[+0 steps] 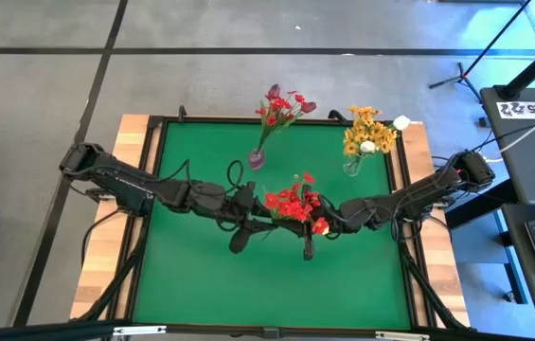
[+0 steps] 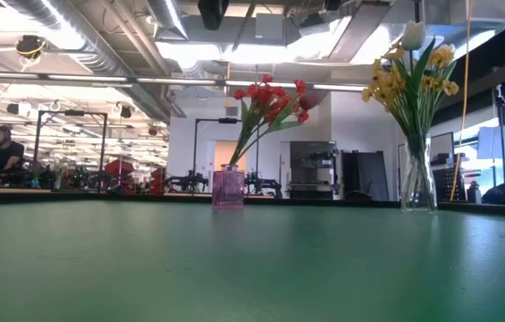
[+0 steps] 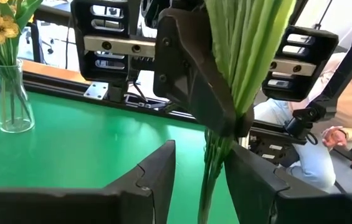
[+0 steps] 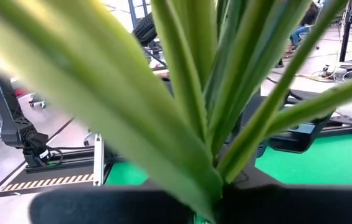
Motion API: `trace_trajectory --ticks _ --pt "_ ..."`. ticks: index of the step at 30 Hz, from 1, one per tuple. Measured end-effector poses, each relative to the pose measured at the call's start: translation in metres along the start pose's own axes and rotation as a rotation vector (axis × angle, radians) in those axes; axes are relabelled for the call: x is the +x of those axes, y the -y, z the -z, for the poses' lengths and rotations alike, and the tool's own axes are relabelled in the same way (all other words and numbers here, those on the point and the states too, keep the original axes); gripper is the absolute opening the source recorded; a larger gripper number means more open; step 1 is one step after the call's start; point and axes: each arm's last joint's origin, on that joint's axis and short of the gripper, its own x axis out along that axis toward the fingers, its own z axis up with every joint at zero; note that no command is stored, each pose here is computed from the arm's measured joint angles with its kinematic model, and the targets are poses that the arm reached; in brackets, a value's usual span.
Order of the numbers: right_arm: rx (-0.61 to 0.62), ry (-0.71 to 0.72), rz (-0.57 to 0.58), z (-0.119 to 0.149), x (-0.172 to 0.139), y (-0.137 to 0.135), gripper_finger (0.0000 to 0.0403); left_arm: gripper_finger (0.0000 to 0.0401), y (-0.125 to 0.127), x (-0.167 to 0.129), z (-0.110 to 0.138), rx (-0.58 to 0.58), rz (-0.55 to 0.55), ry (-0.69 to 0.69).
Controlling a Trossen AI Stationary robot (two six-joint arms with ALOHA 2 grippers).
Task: Sort flowers into vase by color
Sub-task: Put the red flowers into the pink vase
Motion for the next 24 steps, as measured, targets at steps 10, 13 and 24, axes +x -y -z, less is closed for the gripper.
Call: trace_trajectory --ticks 10,13,24 --pt "0.001 0.004 0.002 -0.0004 0.0001 0.0002 0.0013 0.0049 -0.0001 0.0000 0.0000 0.033 -0.005 0.001" --pt "0.001 0.004 0.003 -0.0004 0.0001 0.0003 0.0010 0.0011 0.0001 0.0000 0.0001 0.035 -0.003 0.001" --pt "0.004 0.011 -0.021 -0.0029 -0.0012 -0.0005 0.0116 0.0003 0.0000 0.0000 -0.0014 0.045 -0.007 0.016"
